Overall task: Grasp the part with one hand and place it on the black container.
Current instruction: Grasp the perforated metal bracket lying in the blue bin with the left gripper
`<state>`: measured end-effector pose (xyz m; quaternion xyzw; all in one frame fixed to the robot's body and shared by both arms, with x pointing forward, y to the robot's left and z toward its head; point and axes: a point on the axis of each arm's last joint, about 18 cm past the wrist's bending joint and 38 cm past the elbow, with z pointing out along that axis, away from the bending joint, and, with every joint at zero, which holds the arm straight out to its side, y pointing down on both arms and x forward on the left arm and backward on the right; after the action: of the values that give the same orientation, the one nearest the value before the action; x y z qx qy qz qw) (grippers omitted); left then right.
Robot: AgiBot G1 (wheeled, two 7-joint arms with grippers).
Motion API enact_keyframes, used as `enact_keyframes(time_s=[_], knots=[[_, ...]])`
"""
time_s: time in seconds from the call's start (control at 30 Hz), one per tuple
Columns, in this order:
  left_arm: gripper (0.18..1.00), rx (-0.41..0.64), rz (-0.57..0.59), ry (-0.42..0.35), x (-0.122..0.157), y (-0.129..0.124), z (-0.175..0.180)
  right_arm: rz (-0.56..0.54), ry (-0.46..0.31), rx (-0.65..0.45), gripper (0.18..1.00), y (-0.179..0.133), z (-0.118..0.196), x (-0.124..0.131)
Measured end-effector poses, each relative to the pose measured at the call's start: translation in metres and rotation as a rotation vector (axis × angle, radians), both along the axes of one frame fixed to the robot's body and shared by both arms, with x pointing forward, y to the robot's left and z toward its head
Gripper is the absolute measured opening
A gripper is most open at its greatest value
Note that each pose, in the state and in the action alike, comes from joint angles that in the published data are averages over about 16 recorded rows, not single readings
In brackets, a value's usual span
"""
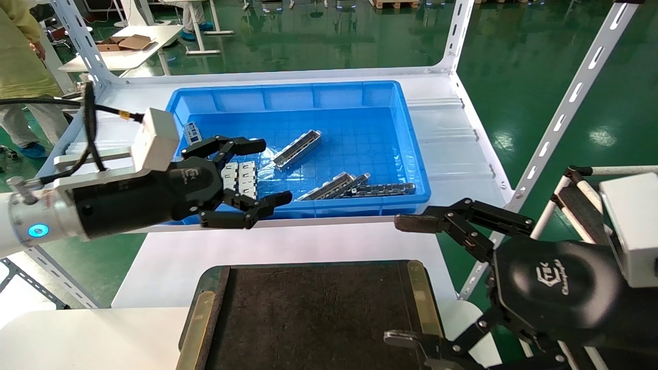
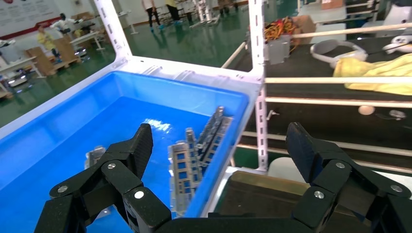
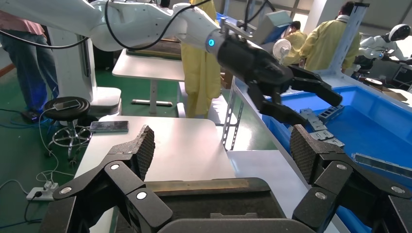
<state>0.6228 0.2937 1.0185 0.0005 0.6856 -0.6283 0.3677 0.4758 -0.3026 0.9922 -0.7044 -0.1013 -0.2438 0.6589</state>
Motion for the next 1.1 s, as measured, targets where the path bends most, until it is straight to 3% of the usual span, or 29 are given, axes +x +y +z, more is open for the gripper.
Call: enact_keyframes(time_s=[0.63,1.1], knots=[[1.001,-0.057,0.221,0.035,0.087,-0.018,0.006,0.000,0.000,0.000,1.001,0.000,0.000,0.000],[1.001,-0.082,0.465,0.076,0.133,-0.018,-0.005,0.000,0.000,0.000,1.001,0.000,0.000,0.000]])
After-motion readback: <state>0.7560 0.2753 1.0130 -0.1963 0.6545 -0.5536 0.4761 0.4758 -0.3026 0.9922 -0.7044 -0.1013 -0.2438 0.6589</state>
